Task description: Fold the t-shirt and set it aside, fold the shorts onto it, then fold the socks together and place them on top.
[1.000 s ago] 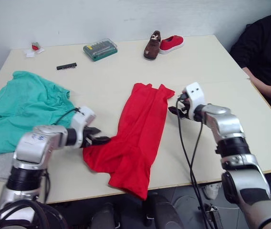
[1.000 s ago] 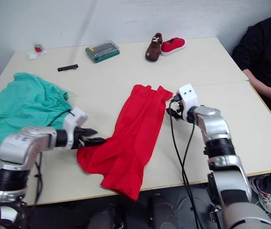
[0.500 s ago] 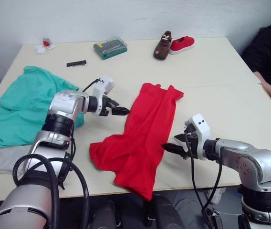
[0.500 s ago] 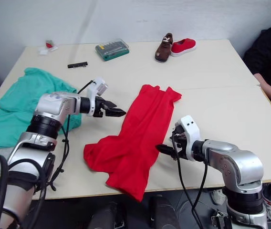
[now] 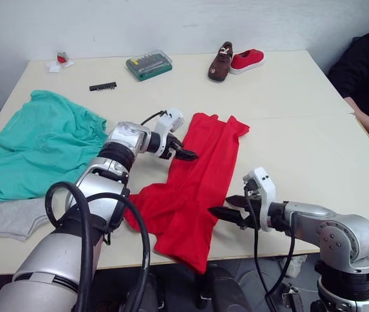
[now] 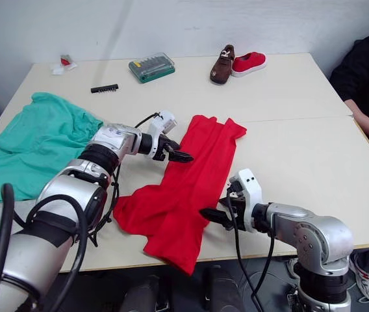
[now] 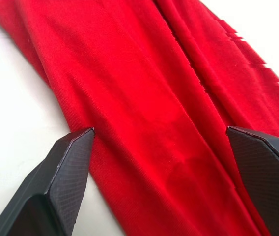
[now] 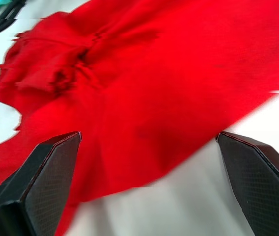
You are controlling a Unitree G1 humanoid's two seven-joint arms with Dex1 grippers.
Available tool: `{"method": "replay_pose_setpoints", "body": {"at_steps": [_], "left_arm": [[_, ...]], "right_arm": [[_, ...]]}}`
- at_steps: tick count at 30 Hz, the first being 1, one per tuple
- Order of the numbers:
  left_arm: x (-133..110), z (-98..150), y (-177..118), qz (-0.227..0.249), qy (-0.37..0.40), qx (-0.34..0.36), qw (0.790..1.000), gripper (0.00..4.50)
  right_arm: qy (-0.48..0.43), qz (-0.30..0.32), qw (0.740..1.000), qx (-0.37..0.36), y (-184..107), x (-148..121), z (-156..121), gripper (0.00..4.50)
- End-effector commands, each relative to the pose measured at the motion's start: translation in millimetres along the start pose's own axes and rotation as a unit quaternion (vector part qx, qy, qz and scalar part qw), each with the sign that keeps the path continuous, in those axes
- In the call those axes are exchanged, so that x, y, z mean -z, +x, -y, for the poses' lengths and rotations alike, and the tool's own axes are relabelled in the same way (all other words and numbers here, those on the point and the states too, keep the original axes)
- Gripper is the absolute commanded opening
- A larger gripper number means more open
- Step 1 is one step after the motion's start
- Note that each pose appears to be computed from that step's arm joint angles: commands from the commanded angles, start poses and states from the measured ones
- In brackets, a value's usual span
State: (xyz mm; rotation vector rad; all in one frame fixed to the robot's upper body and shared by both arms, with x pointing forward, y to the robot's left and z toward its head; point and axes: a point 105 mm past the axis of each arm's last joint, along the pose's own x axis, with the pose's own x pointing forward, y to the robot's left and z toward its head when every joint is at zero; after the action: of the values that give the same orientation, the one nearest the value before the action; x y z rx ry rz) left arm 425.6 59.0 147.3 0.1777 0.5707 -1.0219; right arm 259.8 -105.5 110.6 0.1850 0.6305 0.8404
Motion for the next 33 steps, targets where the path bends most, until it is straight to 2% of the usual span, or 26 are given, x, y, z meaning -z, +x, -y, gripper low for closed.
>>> {"method": "replay_pose_setpoints", "body": {"at_steps": [1, 4, 14, 15, 16, 25, 33], "left_arm": [[3, 0, 4, -0.005, 0.000, -0.006, 1.000, 4.31], [1, 1, 5, 0.006, -0.012, -0.004, 1.000, 3.60], [0, 2, 6, 0.012, -0.014, 0.000, 1.000, 0.42], [0, 2, 5, 0.011, -0.014, 0.000, 1.000, 0.14], [1, 1, 5, 0.012, -0.014, 0.000, 1.000, 0.06], [9, -7, -2, 0.015, -0.027, -0.012, 0.999, 0.06], [14, -6, -10, 0.008, -0.014, 0.008, 1.000, 0.06]], "right_arm": [[0.024, -0.029, 0.999, -0.012, 8, 16, -3, 4.31], [0.026, -0.030, 0.999, -0.011, 10, 18, -2, 3.58], [0.019, -0.030, 0.999, 0.010, 12, 20, 7, 0.08], [0.019, -0.029, 0.999, 0.011, 11, 21, 7, 0.00], [0.018, -0.029, 0.999, 0.012, 11, 21, 8, 0.00], [0.008, -0.020, 1.000, 0.015, 0, 17, 14, 0.00], [-0.027, -0.037, 0.999, 0.015, -18, -4, 38, 0.00]]}}
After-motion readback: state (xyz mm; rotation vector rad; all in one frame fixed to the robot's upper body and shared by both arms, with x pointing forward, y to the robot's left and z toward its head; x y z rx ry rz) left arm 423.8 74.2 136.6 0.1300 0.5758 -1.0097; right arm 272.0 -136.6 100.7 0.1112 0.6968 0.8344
